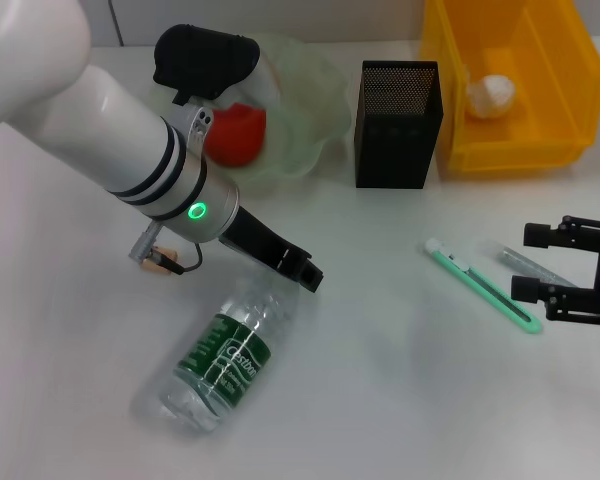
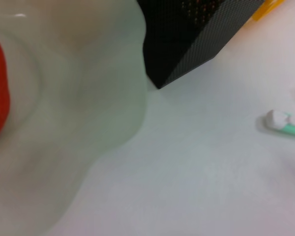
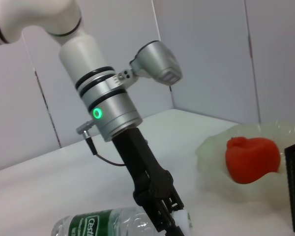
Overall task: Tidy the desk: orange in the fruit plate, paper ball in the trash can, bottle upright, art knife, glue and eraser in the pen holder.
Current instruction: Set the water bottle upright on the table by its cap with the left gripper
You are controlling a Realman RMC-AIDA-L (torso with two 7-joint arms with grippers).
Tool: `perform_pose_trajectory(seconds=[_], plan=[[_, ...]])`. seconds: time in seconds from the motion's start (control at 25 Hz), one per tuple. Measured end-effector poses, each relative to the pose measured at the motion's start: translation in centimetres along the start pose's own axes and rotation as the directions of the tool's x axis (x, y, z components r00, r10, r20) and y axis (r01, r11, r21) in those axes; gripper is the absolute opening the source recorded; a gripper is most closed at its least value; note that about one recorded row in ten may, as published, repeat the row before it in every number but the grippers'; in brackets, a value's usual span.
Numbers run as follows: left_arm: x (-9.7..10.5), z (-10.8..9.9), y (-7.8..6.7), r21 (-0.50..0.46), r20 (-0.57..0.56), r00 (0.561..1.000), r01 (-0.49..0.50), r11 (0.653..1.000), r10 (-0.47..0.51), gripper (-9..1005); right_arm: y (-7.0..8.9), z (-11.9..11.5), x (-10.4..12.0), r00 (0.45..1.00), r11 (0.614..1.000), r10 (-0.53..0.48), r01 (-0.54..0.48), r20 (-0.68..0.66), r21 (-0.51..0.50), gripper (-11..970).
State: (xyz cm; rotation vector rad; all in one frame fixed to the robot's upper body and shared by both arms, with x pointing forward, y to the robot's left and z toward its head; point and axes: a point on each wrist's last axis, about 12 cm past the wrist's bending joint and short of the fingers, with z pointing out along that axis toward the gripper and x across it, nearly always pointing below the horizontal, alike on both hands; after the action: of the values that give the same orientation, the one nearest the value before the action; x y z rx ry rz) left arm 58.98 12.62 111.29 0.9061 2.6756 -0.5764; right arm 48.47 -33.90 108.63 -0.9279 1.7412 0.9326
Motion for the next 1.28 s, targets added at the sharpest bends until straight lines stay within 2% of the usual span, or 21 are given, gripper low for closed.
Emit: perform_pose_trajectory(seconds=[0.16, 0.32, 0.48, 0.52, 0.56, 0.68, 0.72, 0.76, 0.84, 0.96, 1.16, 1.28], plan=[[0.1, -0.6, -0.4, 0.018, 0.042, 0.998, -0.037, 0.999, 0.036, 448, -0.1, -0.1, 0.0, 1.000, 1.000, -0.002, 0.002, 0.009, 0.008, 708], [0.7, -2.2, -1.1, 0.070, 0.129, 0.986, -0.119, 0.990, 0.109, 448, -0.2, -0.1, -0.1, 1.000, 1.000, -0.002, 0.002, 0.018, 0.015, 703], [1.1, -3.4, -1.0, 0.113, 0.200, 0.972, -0.144, 0.983, 0.120, 449, -0.3, -0.1, -0.2, 1.000, 1.000, -0.003, 0.002, 0.029, 0.024, 699], [1.6, -4.3, -0.7, 0.168, 0.264, 0.957, -0.170, 0.971, 0.122, 449, -0.3, -0.2, -0.4, 0.999, 0.999, -0.004, 0.003, 0.042, 0.032, 698], [1.6, -4.3, -0.7, 0.168, 0.264, 0.957, -0.170, 0.971, 0.122, 449, -0.3, -0.2, -0.4, 0.999, 0.999, -0.004, 0.003, 0.042, 0.032, 697], [2.5, -5.4, 0.1, 0.254, 0.377, 0.921, -0.205, 0.945, 0.098, 448, -0.4, -0.1, -0.5, 0.998, 0.999, -0.007, 0.005, 0.056, 0.038, 693], [3.2, -5.9, 0.7, 0.297, 0.445, 0.892, -0.232, 0.926, 0.081, 448, -0.4, -0.1, -0.6, 0.998, 0.999, -0.007, 0.005, 0.059, 0.038, 692], [3.2, -5.9, 0.7, 0.297, 0.445, 0.892, -0.232, 0.926, 0.081, 448, -0.4, -0.1, -0.6, 0.998, 0.999, -0.007, 0.004, 0.061, 0.039, 691], [3.8, -6.3, 1.5, 0.310, 0.500, 0.862, -0.267, 0.913, 0.082, 448, -0.5, -0.2, -0.7, 0.997, 0.999, -0.005, 0.002, 0.071, 0.050, 689], [4.7, -6.5, 2.6, 0.300, 0.553, 0.829, -0.290, 0.909, 0.082, 449, -0.6, 0.0, -0.8, 0.996, 0.998, 0.001, -0.006, 0.093, 0.059, 686], [5.7, -6.0, 3.8, 0.284, 0.658, 0.750, -0.332, 0.900, 0.069, 449, -0.6, 0.5, -0.7, 0.992, 0.998, 0.004, -0.011, 0.126, 0.059, 680], [6.1, -5.6, 4.4, 0.237, 0.737, 0.670, -0.375, 0.896, 0.086, 448, -0.6, 0.9, -0.9, 0.989, 0.998, -0.004, -0.005, 0.149, 0.057, 677]])
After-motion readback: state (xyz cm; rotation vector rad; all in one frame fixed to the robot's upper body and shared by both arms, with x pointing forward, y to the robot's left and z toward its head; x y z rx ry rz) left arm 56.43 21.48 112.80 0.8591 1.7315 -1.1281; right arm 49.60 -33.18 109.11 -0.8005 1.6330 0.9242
